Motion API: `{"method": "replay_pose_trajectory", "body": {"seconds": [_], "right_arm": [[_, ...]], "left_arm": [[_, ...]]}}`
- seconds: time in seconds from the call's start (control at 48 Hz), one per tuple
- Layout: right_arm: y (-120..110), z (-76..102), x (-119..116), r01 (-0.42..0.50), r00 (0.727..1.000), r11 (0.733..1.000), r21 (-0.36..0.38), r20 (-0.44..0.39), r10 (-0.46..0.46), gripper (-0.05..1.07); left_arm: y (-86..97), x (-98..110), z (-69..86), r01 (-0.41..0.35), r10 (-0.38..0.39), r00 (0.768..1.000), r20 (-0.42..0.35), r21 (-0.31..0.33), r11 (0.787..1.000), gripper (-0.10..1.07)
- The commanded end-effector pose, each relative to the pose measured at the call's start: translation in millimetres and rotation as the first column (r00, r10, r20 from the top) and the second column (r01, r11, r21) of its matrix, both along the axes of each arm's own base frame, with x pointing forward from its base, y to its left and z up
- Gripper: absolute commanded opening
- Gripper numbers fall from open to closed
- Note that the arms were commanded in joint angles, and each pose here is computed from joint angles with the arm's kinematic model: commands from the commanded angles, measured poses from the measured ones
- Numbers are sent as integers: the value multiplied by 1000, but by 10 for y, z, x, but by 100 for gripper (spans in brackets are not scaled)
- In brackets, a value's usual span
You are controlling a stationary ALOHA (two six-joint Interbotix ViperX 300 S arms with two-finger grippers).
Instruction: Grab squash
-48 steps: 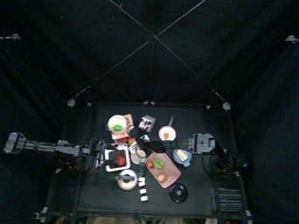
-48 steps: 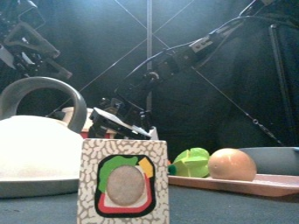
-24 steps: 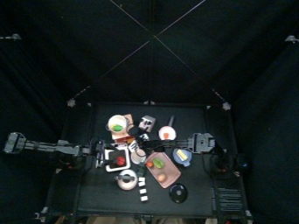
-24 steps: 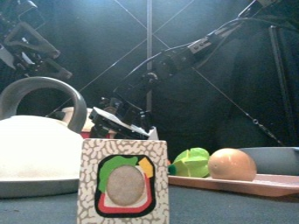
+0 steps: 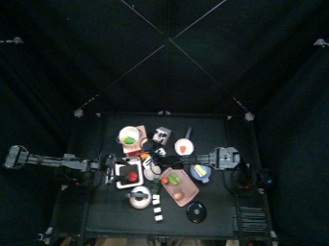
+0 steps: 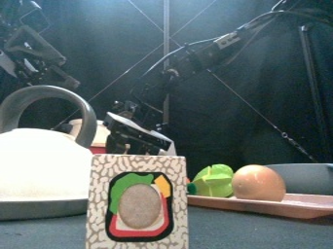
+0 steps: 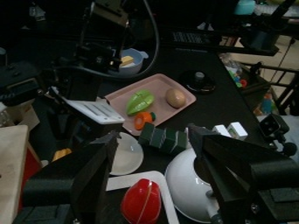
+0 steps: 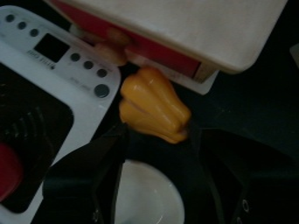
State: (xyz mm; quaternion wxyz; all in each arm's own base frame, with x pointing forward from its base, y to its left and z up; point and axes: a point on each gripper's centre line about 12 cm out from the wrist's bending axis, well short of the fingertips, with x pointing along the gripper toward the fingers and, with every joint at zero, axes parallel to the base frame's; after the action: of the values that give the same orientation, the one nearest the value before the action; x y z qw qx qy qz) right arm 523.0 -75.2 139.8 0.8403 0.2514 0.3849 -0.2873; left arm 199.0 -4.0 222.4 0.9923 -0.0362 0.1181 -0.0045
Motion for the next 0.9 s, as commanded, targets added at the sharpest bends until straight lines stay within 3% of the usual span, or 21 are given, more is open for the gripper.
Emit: {"method": "replay_pose_trajectory", "body": {"seconds": [0.0,0.354,0.542,0.688,0.875], "right_arm": [[16,362,2,-11,996,1000,-7,85,12,87],[32,330,-35,-32,993,999,2,112,32,88],[11,402,-68,-52,992,998,-45,111,57,92],[-28,338,-54,-65,993,995,-74,96,72,101],[-178,179,-48,-69,995,991,-115,58,76,102]], "left_arm": [[3,19,49,-2,2,1000,14,0,1000,98],[3,16,38,-2,2,1000,12,0,1000,98],[3,16,38,-2,2,1000,12,0,1000,98],[3,15,37,-2,2,1000,11,0,1000,98],[3,14,32,-1,1,1000,11,1,1000,98]]}}
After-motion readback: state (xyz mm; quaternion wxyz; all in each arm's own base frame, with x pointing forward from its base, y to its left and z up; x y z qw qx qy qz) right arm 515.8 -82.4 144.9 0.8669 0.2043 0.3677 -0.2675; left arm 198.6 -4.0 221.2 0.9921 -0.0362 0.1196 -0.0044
